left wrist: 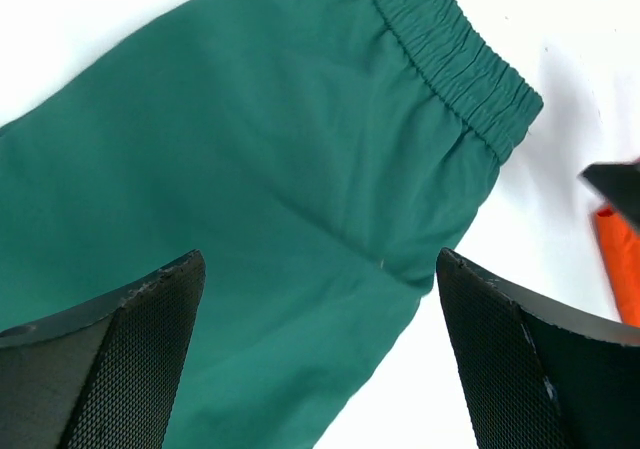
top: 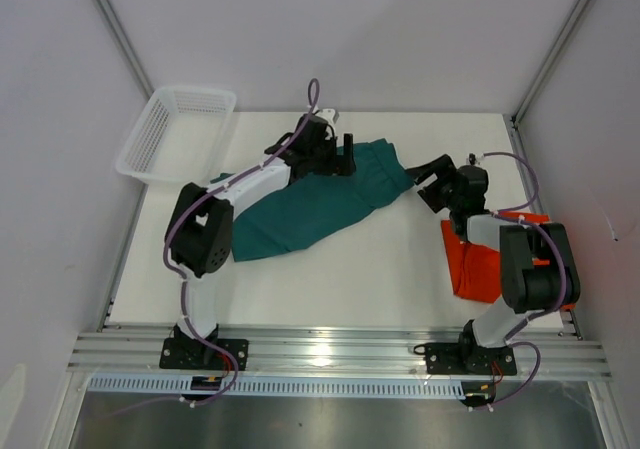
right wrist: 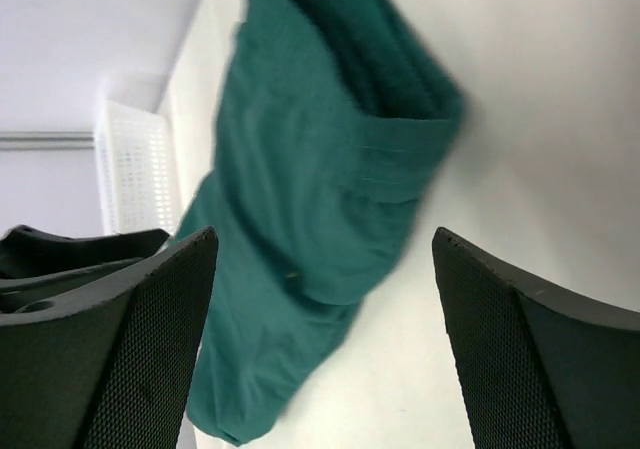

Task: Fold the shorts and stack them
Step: Fold the shorts

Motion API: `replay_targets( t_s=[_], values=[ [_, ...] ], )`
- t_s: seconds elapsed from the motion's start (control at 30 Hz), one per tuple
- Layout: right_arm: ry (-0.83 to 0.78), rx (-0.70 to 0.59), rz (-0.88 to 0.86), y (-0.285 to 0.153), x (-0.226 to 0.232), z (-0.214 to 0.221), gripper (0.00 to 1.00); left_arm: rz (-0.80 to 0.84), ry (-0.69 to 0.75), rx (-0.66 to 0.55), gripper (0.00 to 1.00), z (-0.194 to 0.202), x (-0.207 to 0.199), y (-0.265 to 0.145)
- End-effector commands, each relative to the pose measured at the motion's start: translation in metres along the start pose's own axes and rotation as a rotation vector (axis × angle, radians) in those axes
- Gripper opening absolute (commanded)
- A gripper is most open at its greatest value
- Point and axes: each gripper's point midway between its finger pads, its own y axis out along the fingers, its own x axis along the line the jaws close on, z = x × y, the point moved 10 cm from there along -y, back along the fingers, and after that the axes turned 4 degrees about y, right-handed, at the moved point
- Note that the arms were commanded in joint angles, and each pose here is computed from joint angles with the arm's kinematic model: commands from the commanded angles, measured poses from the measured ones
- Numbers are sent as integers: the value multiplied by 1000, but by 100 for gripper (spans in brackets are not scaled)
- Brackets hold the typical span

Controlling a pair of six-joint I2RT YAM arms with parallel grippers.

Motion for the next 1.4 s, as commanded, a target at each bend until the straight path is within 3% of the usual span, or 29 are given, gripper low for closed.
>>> replay_targets(
  t_s=[0.0,0.13,0.37,0.8,0.97,1.07,1.13,1.37],
  values=[
    [17,95,-49,6,-16,1,89,46,42,-118,98,-33,-17,9],
    [48,122,-37,21,-30,0,98,-4,65,-76,98,-33,-10,37],
    [72,118,-18,44,-51,6,98,11,38,-84,99,-40,-10,69],
    [79,124,37,94,-49,10,95,-11,-54,118,97,4,-1,120],
    [64,140,34,111,-54,23,87,-2,-33,130,97,12,2,128],
    [57,129,13,119,-53,25,77,2,-13,130,94,13,3,128],
    [51,111,-1,121,-51,22,64,3,0,131,94,13,3,128],
    [22,70,-20,122,-42,17,40,-1,15,138,94,14,4,123]
  ],
)
